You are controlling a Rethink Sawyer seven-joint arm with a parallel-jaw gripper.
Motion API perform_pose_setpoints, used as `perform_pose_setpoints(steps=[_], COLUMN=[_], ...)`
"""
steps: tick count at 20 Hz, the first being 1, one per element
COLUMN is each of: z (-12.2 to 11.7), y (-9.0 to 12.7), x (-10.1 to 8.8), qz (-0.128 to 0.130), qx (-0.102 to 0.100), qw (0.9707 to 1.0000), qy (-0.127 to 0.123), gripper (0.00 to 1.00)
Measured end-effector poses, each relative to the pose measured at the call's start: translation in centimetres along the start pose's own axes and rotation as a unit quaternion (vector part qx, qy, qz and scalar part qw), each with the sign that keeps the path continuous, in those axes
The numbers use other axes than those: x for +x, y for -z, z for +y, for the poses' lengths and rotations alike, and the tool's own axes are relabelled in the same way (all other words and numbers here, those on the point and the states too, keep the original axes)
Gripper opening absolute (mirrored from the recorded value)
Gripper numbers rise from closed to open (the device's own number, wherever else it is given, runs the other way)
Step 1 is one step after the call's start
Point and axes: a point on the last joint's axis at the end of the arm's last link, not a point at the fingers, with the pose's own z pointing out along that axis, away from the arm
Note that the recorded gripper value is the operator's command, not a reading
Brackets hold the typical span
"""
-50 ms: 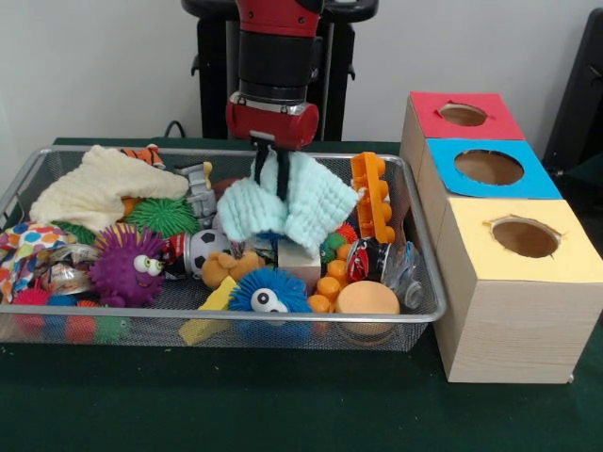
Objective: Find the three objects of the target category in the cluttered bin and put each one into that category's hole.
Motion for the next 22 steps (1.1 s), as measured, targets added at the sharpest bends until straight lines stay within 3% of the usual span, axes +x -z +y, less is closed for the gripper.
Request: perform_pose_setpoints(steps=[9, 22], z=[0.4, 3.1], y=[-0.1, 0.4], x=[0.4, 0.8], qz=[0.005, 0.002], qx=[-0.007, -0.021], qw=[1.0, 0.9997], qy=[0.0, 0.016], gripper=[1.0, 1.0])
